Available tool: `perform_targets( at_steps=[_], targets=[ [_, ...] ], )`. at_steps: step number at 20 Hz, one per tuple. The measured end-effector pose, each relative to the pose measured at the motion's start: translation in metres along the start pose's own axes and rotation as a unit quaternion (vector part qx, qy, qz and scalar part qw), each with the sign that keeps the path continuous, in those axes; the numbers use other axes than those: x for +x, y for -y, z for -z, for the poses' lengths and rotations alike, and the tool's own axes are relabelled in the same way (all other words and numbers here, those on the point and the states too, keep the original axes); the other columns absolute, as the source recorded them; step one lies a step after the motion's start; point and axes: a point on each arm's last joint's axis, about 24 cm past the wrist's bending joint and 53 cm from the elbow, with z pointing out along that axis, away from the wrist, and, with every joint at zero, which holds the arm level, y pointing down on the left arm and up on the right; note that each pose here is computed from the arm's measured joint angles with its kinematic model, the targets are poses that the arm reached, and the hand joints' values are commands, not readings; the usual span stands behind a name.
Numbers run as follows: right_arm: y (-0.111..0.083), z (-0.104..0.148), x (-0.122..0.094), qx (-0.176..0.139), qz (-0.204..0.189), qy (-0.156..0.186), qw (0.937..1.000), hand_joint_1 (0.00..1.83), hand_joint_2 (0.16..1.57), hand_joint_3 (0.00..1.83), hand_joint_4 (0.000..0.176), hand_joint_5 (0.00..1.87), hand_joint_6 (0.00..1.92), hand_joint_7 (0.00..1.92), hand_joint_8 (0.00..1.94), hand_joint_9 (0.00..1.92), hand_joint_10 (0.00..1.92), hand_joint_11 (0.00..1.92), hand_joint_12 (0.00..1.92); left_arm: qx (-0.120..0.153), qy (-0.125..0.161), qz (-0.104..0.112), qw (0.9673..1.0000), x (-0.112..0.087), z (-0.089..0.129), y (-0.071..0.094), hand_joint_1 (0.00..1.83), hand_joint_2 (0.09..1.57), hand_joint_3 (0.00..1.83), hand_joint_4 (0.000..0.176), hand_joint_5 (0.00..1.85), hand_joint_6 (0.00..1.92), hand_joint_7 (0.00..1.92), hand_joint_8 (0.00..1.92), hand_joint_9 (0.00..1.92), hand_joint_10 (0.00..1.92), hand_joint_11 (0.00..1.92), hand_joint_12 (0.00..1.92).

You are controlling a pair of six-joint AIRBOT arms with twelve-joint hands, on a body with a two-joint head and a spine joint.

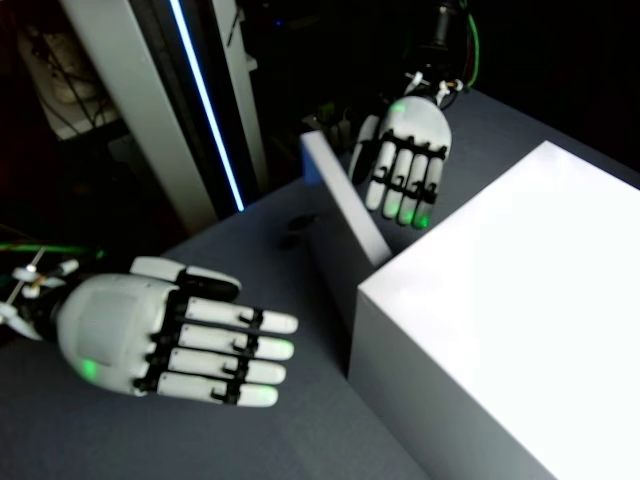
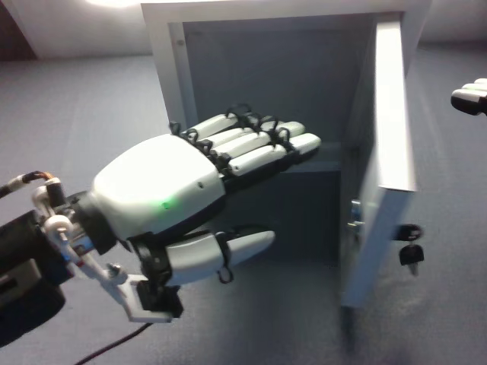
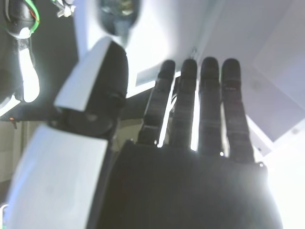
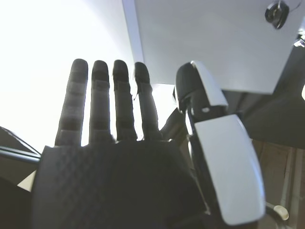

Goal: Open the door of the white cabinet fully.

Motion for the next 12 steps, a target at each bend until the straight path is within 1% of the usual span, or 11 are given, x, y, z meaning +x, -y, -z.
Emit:
perform_targets(
  at_steps=[1, 2, 4, 5, 6, 7, 8, 9, 10, 11, 12],
  targets=[
    [0.0, 0.0, 0.0, 0.0, 0.0, 0.0, 1.0, 0.67, 1.38, 0.0, 0.0, 0.3, 0.0, 0.26, 0.0, 0.21, 0.0, 0.12, 0.19, 0.008, -0.006, -0.001, 1.0, 0.003, -0.003, 0.003, 0.4, 1.46, 0.0, 0.0, 0.13, 0.0, 0.12, 0.0, 0.17, 0.0, 0.01, 0.53],
    [0.0, 0.0, 0.0, 0.001, 0.0, 0.0, 1.0, 0.69, 1.38, 0.0, 0.0, 0.3, 0.0, 0.26, 0.0, 0.2, 0.0, 0.11, 0.19, 0.014, -0.011, 0.003, 0.9998, 0.007, -0.007, 0.006, 0.37, 1.48, 0.0, 0.0, 0.14, 0.0, 0.12, 0.0, 0.18, 0.0, 0.04, 0.48],
    [0.0, 0.0, 0.0, 0.001, 0.0, 0.0, 1.0, 0.68, 1.37, 0.0, 0.0, 0.31, 0.0, 0.27, 0.0, 0.22, 0.0, 0.13, 0.2, 0.024, -0.017, 0.007, 0.9995, 0.012, -0.014, 0.01, 0.39, 1.48, 0.0, 0.0, 0.15, 0.0, 0.13, 0.0, 0.18, 0.0, 0.05, 0.46],
    [0.0, 0.0, 0.0, 0.0, 0.0, -0.001, 1.0, 0.66, 1.37, 0.0, 0.0, 0.33, 0.0, 0.3, 0.0, 0.26, 0.01, 0.14, 0.29, 0.031, -0.02, 0.005, 0.9993, 0.014, -0.017, 0.013, 0.44, 1.46, 0.0, 0.0, 0.17, 0.0, 0.17, 0.0, 0.21, 0.0, 0.1, 0.41],
    [0.001, 0.0, 0.0, 0.001, 0.001, 0.0, 1.0, 0.64, 1.37, 0.0, 0.0, 0.33, 0.0, 0.3, 0.0, 0.27, 0.0, 0.11, 0.39, 0.037, -0.022, 0.003, 0.9991, 0.015, -0.02, 0.017, 0.45, 1.45, 0.0, 0.0, 0.18, 0.0, 0.19, 0.0, 0.23, 0.0, 0.12, 0.4],
    [0.001, 0.0, -0.001, 0.001, 0.001, 0.0, 1.0, 0.63, 1.38, 0.0, 0.0, 0.32, 0.0, 0.29, 0.0, 0.26, 0.0, 0.07, 0.5, 0.042, -0.024, 0.003, 0.9988, 0.017, -0.023, 0.019, 0.46, 1.45, 0.0, 0.0, 0.17, 0.0, 0.18, 0.0, 0.21, 0.0, 0.1, 0.38],
    [0.001, 0.0, 0.0, 0.0, 0.001, 0.0, 1.0, 0.58, 1.38, 0.0, 0.023, 0.33, 0.0, 0.29, 0.0, 0.24, 0.0, 0.01, 0.52, 0.045, -0.024, 0.005, 0.9987, 0.018, -0.026, 0.02, 0.45, 1.45, 0.0, 0.0, 0.21, 0.01, 0.21, 0.01, 0.22, 0.0, 0.09, 0.38],
    [0.001, 0.0, 0.0, 0.001, 0.0, 0.0, 1.0, 0.59, 1.37, 0.0, 0.029, 0.33, 0.0, 0.28, 0.0, 0.22, 0.0, 0.0, 0.48, 0.046, -0.026, 0.007, 0.9986, 0.02, -0.027, 0.021, 0.58, 1.39, 0.0, 0.0, 0.23, 0.01, 0.22, 0.01, 0.22, 0.0, 0.09, 0.37],
    [0.002, 0.0, 0.001, 0.001, -0.001, 0.0, 1.0, 0.58, 1.37, 0.0, 0.021, 0.32, 0.0, 0.28, 0.0, 0.22, 0.0, 0.0, 0.46, 0.046, -0.029, 0.01, 0.9984, 0.023, -0.03, 0.02, 0.62, 1.38, 0.0, 0.0, 0.24, 0.0, 0.24, 0.0, 0.23, 0.0, 0.12, 0.35],
    [0.002, 0.0, 0.001, 0.001, -0.001, -0.001, 1.0, 0.59, 1.38, 0.0, 0.003, 0.3, 0.0, 0.27, 0.0, 0.22, 0.0, 0.0, 0.5, 0.048, -0.03, 0.011, 0.9984, 0.024, -0.031, 0.021, 0.72, 1.31, 0.0, 0.0, 0.28, 0.0, 0.26, 0.0, 0.25, 0.0, 0.13, 0.33],
    [0.002, 0.0, 0.001, 0.001, -0.001, 0.0, 1.0, 0.61, 1.39, 0.0, 0.0, 0.3, 0.0, 0.27, 0.0, 0.23, 0.0, 0.01, 0.51, 0.05, -0.029, 0.013, 0.9983, 0.024, -0.033, 0.022, 0.74, 1.31, 0.0, 0.0, 0.28, 0.0, 0.26, 0.0, 0.24, 0.0, 0.13, 0.32]
  ],
)
